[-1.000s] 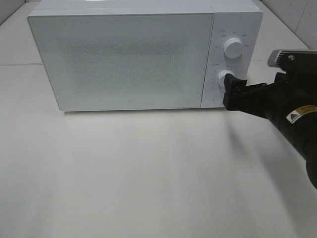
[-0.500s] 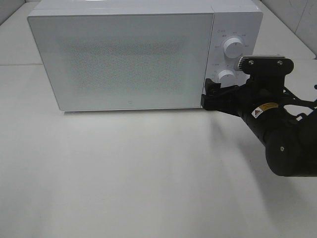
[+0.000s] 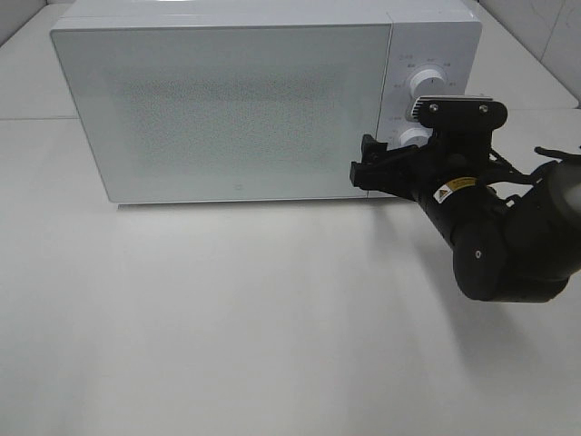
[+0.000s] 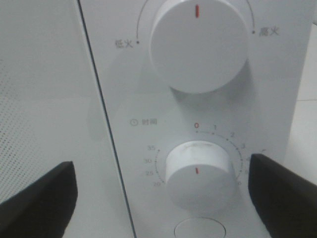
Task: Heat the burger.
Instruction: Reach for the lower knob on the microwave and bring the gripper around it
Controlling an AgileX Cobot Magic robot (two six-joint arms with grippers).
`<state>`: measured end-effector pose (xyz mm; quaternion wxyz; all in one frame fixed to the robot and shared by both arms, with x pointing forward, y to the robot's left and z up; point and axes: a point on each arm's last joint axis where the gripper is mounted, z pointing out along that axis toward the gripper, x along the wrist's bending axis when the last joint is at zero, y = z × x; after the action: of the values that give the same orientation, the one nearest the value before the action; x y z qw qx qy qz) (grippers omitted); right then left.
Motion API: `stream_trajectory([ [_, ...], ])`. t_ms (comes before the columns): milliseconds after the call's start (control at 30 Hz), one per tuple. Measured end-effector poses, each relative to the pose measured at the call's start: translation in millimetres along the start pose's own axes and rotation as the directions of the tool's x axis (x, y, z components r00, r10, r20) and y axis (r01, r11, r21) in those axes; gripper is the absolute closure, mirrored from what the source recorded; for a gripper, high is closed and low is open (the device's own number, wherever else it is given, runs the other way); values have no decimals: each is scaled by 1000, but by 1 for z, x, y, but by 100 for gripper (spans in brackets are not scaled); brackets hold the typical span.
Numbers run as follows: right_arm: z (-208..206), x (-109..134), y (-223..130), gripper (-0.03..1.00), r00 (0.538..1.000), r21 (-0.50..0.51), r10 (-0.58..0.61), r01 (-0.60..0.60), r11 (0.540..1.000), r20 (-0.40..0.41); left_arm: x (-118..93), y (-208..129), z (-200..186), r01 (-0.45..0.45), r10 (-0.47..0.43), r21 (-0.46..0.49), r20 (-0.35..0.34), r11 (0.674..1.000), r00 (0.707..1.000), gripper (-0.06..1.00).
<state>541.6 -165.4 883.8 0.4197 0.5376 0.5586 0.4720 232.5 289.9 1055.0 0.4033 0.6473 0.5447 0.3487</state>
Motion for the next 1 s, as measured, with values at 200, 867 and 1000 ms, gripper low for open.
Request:
stream_trajectory([
  [200, 3, 1, 2, 8, 1000, -9, -30, 30, 1000, 7, 0, 0, 0, 0, 0, 0, 0, 1000, 1000, -5],
  [867, 13, 3, -3, 10, 999, -3, -34, 34, 999, 34, 0, 0, 0, 0, 0, 0, 0, 1000, 1000, -5],
  [1000, 14, 2, -6, 10, 999, 8, -36, 35, 999, 39, 0, 0, 0, 0, 0, 0, 0, 1000, 1000, -5],
])
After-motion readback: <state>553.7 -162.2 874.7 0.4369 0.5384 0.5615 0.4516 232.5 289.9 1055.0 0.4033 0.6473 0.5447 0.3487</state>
